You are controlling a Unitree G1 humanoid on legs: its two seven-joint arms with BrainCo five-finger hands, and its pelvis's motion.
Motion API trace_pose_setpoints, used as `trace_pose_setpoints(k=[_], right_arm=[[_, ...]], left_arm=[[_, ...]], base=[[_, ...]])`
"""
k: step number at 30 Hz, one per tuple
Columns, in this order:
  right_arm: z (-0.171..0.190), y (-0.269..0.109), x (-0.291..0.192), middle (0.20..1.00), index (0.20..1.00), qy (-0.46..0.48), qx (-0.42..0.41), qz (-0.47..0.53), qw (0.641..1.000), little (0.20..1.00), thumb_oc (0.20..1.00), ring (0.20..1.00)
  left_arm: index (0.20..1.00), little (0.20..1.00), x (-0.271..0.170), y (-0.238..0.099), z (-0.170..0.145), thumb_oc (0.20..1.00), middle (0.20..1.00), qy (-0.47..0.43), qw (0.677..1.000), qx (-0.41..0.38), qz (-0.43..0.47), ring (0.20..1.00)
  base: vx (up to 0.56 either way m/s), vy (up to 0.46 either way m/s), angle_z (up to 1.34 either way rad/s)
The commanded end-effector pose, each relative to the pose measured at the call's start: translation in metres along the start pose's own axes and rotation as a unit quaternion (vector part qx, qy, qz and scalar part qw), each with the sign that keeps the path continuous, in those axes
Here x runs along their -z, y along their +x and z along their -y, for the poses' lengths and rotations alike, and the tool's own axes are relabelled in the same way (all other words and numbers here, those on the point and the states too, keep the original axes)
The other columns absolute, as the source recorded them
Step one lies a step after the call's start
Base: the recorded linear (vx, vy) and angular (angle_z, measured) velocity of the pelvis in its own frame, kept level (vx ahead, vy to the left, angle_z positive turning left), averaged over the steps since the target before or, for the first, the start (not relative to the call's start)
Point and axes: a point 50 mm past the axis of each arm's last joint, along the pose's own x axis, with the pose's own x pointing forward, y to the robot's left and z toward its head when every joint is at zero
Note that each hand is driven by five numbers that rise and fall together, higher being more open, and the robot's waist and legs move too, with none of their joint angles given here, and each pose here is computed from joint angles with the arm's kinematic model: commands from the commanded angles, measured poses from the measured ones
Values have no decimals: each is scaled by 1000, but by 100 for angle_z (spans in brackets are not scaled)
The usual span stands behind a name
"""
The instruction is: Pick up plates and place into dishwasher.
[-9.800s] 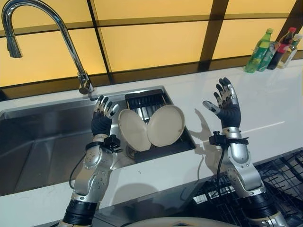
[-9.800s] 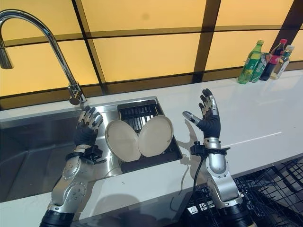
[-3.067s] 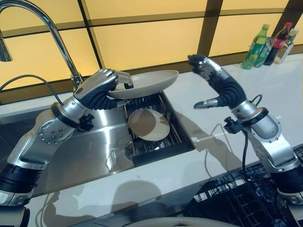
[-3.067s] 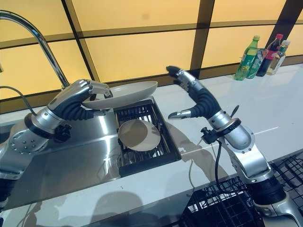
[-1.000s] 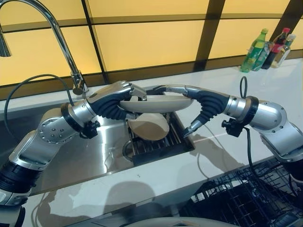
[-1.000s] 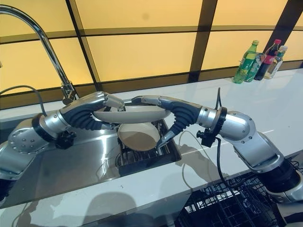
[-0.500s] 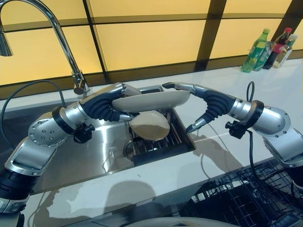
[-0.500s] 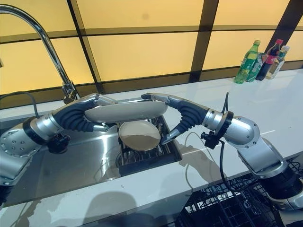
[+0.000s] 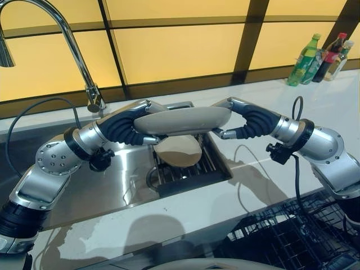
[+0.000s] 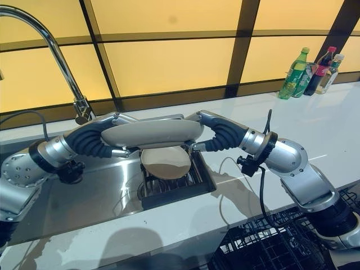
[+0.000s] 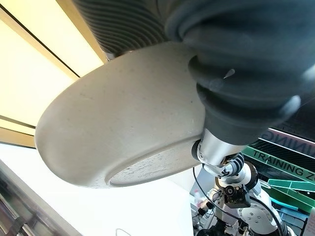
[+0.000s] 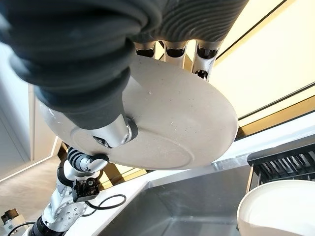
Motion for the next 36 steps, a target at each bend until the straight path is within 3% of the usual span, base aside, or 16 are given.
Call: trace_pose_setpoints(k=[1, 14, 15, 16, 17, 23, 36], right_arm=[[-6, 15, -17, 200, 200, 2, -28, 58, 998, 200, 200, 200], [-4, 15, -16, 200, 200, 18, -2, 69, 997, 200, 200, 200], [-4, 15, -15, 200, 200, 22, 5, 71, 997, 200, 200, 200], [-4, 15, -16, 200, 200, 25, 15, 76, 997, 200, 200, 200], [-4, 14, -15, 200, 200, 27, 21, 77, 996, 200, 200, 200], [-4, 10, -9, 200, 200, 37, 74, 76, 994, 200, 200, 200], [-2, -6, 3, 200, 200, 39, 119, 42, 991, 200, 200, 200]], left_arm=[[200, 200, -20, 12, -20, 200, 200, 11, 995, -55, 77, 200], [200, 200, -15, 11, -22, 200, 200, -8, 994, -92, 66, 200], [244, 244, -13, 11, -23, 244, 244, -15, 993, -101, 60, 244], [652, 652, -11, 10, -22, 652, 652, -22, 992, -112, 55, 652], [1000, 1000, -10, 9, -21, 1000, 1000, -27, 991, -120, 52, 1000], [1000, 1000, 0, 3, -16, 1000, 1000, -72, 978, -191, 45, 1000], [1000, 1000, 7, -28, -30, 1000, 1000, -58, 930, -362, 30, 1000]], base=[[0, 0, 0], [0, 0, 0], [0, 0, 0], [0, 0, 0], [0, 0, 0], [0, 0, 0], [0, 0, 0]])
